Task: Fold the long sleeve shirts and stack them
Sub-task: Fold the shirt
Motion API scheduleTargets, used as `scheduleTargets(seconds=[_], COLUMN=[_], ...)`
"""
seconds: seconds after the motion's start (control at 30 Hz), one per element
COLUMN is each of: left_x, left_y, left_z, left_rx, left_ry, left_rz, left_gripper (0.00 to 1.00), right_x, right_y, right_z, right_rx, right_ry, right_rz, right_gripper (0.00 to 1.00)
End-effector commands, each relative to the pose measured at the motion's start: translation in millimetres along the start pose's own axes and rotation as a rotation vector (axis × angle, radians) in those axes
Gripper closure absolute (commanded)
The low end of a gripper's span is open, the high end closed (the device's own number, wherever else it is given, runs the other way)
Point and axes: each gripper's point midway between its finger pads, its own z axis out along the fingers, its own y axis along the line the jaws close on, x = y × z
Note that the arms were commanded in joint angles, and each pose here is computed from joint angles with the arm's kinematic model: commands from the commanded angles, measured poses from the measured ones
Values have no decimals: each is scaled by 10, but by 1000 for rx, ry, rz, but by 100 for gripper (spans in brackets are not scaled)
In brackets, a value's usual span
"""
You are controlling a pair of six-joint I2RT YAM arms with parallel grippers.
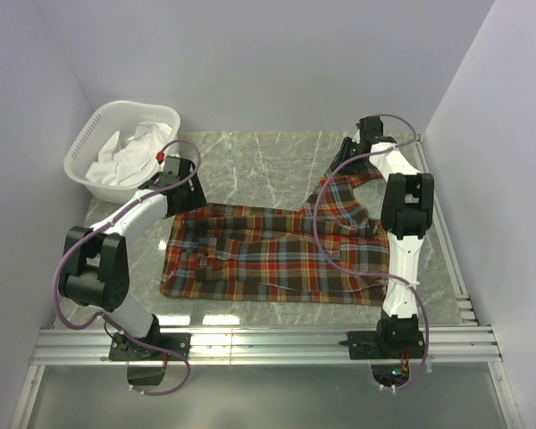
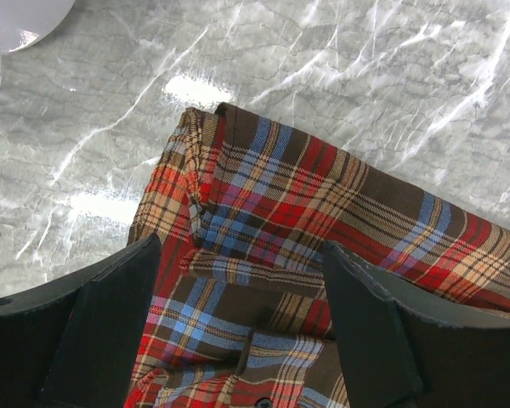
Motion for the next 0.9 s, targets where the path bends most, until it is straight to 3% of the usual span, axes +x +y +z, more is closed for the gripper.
scheduleTargets(seconds=[0.0,0.23,0.4,0.53,0.77,0.87], left_x=[-67,-59,-55,-50,-37,-32], left_y=[-29,-41,-48,-56,-57,-65], left_z=[1,1,8,11,11,14], left_rx=[-3,-3,-5,-3,-8,-7], left_ry=[-25,-22,-21,-20,-18,-15], left_rz=[19,28,31,34,40,44], left_gripper=[18,17,17,17,18,17], right_x=[-275,-325,-189,-241,-265,-188], right_y=[-5,-48,-42,19,-219,-167], right_z=[-203,-250,-127,-137,-166,-129], right_rx=[65,99,71,30,151,110], right_ry=[-131,-138,-68,-83,-105,-76], right_rz=[-12,-13,4,7,75,72], right_gripper=[52,44,44,44,44,42])
